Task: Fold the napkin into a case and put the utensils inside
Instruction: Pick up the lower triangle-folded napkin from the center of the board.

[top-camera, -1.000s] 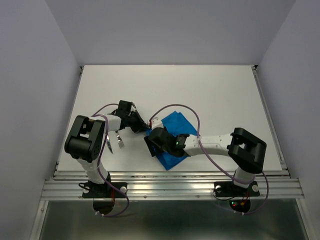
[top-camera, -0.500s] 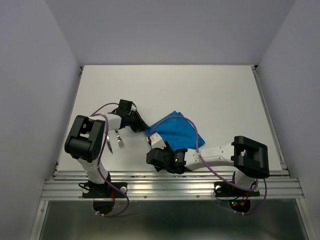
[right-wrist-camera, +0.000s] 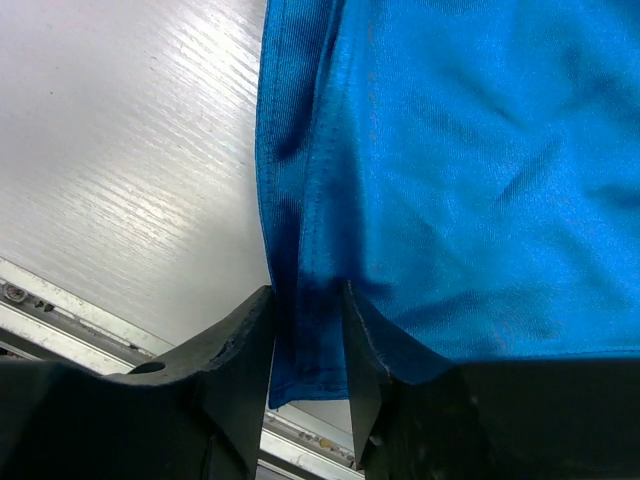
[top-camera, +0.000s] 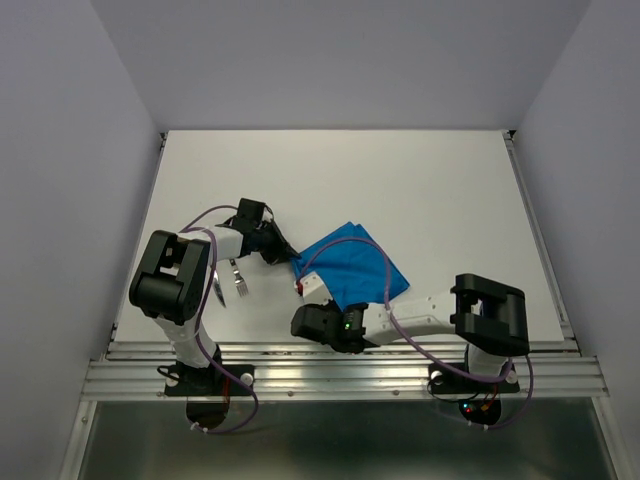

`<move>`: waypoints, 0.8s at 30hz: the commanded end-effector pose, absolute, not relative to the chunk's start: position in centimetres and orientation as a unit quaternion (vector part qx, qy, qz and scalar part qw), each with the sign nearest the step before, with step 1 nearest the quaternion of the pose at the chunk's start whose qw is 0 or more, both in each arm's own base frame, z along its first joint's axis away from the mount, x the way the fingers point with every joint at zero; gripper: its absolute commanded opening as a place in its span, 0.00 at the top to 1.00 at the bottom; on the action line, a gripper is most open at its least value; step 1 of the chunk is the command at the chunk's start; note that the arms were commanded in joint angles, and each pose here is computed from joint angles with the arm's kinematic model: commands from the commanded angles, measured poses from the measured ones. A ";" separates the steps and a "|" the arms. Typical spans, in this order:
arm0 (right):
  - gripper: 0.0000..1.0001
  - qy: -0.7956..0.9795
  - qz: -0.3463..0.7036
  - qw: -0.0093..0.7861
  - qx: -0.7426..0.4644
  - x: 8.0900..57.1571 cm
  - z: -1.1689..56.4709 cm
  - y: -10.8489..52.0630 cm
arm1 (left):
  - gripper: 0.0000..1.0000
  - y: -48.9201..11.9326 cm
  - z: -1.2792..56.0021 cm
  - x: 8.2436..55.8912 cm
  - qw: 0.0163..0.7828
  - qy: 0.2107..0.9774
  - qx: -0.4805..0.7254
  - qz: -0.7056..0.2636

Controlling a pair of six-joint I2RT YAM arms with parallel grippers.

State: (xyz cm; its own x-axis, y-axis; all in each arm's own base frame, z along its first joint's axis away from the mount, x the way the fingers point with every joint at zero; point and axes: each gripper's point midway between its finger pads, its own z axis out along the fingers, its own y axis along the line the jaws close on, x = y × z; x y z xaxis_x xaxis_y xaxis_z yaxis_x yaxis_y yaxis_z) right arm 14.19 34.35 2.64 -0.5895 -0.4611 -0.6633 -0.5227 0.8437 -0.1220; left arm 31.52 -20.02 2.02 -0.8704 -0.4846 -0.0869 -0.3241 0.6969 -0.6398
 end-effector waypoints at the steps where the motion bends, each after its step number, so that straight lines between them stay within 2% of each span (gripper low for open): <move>1: 0.65 0.890 0.023 0.369 -0.266 14.4 2.0 33.6 | 1.00 -20.1 2.7 32.3 0.137 0.914 -0.216 -0.316; 6: 0.88 0.890 0.018 0.373 -0.262 14.6 1.8 33.3 | 1.00 -20.0 2.8 32.2 0.137 0.914 -0.216 -0.315; 7: 0.97 0.890 0.021 0.375 -0.261 14.6 2.0 33.3 | 1.00 -20.0 2.8 32.2 0.137 0.914 -0.217 -0.313; 8: 0.99 0.890 0.023 0.376 -0.258 14.6 2.1 33.3 | 1.00 -19.9 2.8 32.1 0.136 0.915 -0.218 -0.312; 14: 0.99 0.887 0.075 0.377 -0.256 13.9 3.3 34.1 | 1.00 -19.0 2.7 32.1 0.136 0.921 -0.230 -0.282; 24: 0.99 0.890 0.193 0.336 -0.242 13.7 4.6 35.3 | 1.00 -17.0 4.0 32.9 0.169 0.926 -0.252 -0.225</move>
